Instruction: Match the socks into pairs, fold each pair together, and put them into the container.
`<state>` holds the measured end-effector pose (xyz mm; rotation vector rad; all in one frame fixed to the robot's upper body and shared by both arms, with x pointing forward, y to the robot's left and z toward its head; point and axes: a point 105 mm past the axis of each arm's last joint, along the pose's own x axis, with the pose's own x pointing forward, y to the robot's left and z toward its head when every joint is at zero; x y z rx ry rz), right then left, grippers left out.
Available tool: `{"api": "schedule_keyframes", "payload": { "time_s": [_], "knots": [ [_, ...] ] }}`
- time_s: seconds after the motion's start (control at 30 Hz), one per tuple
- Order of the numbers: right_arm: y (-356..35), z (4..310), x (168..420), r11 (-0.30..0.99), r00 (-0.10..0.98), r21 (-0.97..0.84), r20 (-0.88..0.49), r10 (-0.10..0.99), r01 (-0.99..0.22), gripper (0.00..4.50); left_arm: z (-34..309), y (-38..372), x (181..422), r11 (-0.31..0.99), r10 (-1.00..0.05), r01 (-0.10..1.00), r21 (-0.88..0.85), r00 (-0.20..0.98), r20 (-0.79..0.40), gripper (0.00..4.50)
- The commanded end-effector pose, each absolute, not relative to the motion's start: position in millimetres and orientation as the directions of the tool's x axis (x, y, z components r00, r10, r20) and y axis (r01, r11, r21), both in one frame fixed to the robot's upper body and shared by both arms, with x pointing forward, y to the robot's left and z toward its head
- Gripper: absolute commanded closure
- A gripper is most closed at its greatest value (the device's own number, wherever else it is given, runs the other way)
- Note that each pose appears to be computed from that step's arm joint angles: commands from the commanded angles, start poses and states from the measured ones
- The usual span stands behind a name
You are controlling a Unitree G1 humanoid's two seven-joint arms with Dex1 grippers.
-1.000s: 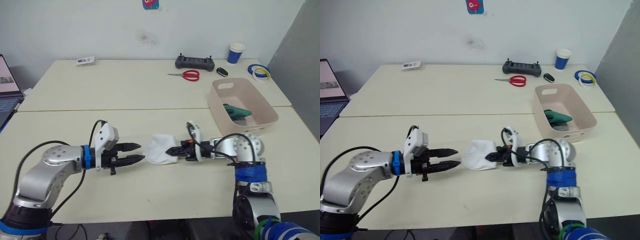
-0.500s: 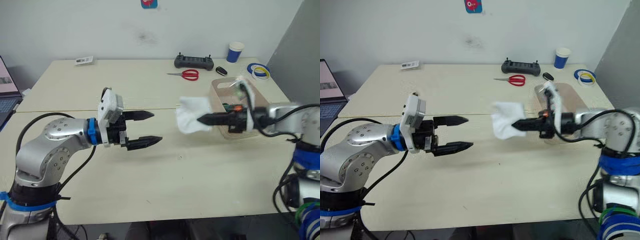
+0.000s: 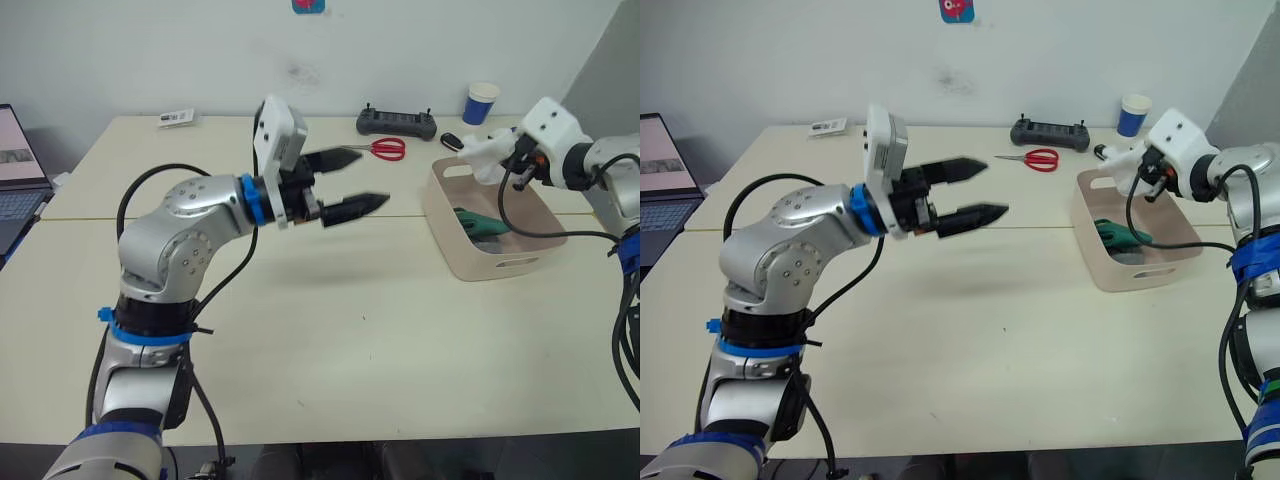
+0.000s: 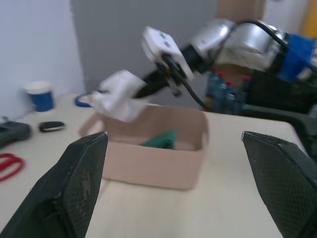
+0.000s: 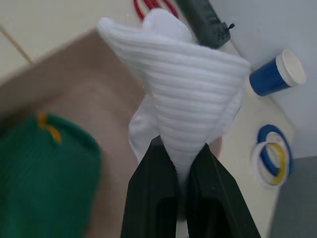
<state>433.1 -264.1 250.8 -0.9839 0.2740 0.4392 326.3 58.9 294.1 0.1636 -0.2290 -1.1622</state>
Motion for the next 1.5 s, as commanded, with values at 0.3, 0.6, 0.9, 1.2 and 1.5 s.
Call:
{"api": "schedule_keyframes", "payload": {
  "time_s": [0.3, 0.6, 0.9, 1.2, 1.5],
  "knots": [
    [-253.6, 210.5, 408.2, 0.067, 0.687, -0.705, -0.659, 0.307, -0.706, 4.50, 292.1, 42.4, 312.9, 0.267, -0.960, 0.898, 0.351, 0.280, 0.012, 0.01],
    [-257.6, 232.2, 400.1, 0.072, 0.668, -0.686, -0.671, 0.322, -0.724, 1.74, 279.9, 45.4, 316.6, 0.229, -0.964, 0.900, 0.372, 0.263, -0.044, 0.00],
    [-267.0, 282.9, 392.5, 0.172, 0.727, -0.723, -0.591, 0.349, -0.670, 0.03, 276.6, 62.0, 320.1, 0.251, -0.953, 0.888, 0.385, 0.296, -0.060, 0.00],
    [-186.7, 307.0, 368.7, 0.392, 0.622, -0.582, -0.265, 0.737, -0.712, 0.03, 247.5, 129.0, 332.7, 0.452, -0.849, 0.811, 0.372, 0.519, -0.100, 0.00],
    [-112.2, 237.2, 334.1, 0.515, 0.609, -0.446, -0.087, 0.789, -0.732, 0.03, 204.9, 182.5, 322.9, 0.663, -0.657, 0.646, 0.378, 0.744, -0.119, 0.00]
  ]
}}
